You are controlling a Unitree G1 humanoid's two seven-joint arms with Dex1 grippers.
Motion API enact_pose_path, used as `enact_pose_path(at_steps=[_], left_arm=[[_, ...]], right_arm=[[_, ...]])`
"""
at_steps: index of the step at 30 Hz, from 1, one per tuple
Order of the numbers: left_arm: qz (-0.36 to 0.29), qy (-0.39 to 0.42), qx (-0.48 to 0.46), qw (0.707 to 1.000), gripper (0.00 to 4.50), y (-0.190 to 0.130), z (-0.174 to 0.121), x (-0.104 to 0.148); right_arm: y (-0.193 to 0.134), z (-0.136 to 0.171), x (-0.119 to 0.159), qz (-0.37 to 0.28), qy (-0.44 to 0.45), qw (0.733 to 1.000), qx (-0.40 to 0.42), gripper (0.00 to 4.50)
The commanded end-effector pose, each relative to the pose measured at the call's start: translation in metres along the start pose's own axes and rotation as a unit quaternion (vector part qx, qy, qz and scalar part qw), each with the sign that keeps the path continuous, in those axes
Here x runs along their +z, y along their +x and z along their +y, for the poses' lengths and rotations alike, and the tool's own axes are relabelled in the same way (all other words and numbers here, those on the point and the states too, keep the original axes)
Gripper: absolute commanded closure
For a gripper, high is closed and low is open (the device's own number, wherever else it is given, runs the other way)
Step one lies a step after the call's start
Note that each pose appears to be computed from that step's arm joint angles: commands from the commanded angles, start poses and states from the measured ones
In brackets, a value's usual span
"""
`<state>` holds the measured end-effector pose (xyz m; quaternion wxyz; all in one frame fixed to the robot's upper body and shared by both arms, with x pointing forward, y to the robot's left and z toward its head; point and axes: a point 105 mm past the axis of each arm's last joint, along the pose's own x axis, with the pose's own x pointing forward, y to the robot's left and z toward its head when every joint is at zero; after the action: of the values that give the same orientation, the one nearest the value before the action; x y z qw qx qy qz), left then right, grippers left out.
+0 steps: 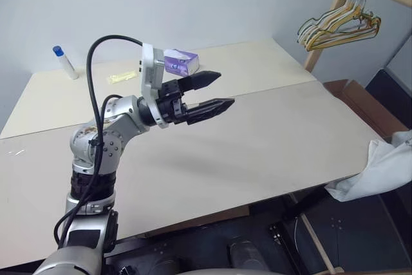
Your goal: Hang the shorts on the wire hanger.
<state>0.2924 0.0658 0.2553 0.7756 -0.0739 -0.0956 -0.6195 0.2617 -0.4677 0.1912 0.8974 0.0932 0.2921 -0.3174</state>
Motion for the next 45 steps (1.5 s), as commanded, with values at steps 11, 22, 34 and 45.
enact_pose_path(at_steps=[11,22,34,45], left_arm=[[-0.023,-0.01,0.018,1.0,0.0,-0.001,-0.011,0.0],[-0.027,0.003,0.024,0.999,0.0,0.0,-0.007,0.004],[-0.012,0.031,0.045,0.998,0.0,-0.009,-0.001,0.009],[-0.011,0.036,0.048,0.998,0.0,-0.007,0.0,0.011]], right_arm=[[-0.021,-0.027,0.011,-0.07,0.029,0.996,-0.039,3.33],[-0.019,-0.028,0.01,-0.101,0.048,0.993,-0.031,3.33],[-0.02,-0.012,0.008,-0.18,-0.011,0.983,-0.03,3.33],[-0.013,-0.023,0.008,-0.181,0.04,0.981,-0.064,3.33]])
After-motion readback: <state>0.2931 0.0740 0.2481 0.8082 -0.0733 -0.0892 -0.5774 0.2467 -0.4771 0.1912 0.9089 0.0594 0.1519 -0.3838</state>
